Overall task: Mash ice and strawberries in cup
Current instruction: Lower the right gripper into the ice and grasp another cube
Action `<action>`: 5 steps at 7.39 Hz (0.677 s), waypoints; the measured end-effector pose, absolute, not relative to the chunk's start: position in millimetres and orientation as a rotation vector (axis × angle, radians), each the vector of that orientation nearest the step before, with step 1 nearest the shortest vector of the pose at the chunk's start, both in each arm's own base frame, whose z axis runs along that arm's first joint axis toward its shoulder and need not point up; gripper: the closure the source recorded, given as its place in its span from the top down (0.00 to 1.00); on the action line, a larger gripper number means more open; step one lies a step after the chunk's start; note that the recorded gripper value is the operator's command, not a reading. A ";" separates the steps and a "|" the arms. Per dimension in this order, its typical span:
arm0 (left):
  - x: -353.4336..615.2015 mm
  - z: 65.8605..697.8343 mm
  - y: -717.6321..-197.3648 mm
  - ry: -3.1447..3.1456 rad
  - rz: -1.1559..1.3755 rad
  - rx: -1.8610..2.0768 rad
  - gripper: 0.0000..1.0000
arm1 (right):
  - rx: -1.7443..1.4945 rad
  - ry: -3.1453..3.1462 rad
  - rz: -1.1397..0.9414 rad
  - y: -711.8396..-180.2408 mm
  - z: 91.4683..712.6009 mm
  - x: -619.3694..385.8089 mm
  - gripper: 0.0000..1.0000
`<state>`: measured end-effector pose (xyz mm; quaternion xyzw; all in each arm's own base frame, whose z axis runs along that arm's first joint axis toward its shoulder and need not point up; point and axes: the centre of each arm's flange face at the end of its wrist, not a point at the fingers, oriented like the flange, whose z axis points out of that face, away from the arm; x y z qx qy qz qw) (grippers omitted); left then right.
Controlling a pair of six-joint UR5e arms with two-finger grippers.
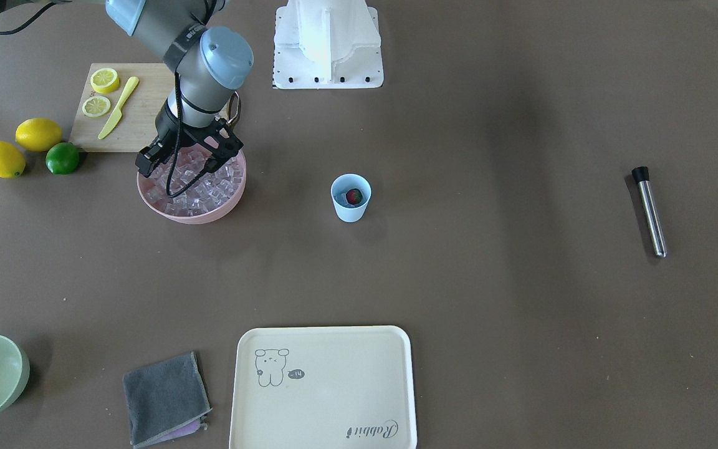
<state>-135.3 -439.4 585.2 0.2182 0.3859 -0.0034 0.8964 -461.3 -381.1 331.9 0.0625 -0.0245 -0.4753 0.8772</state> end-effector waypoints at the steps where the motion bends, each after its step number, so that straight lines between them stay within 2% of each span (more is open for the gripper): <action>1: -135.6 584.9 -439.0 0.799 -0.008 0.453 0.98 | 0.129 -0.051 -0.992 -381.3 334.2 -463.2 0.52; 4: -136.2 584.9 -438.4 0.800 -0.009 0.453 0.98 | 0.136 -0.057 -0.997 -382.6 336.0 -468.8 0.35; 5: -136.2 584.8 -438.3 0.800 -0.009 0.453 0.98 | 0.138 -0.058 -1.000 -382.4 335.2 -470.0 0.34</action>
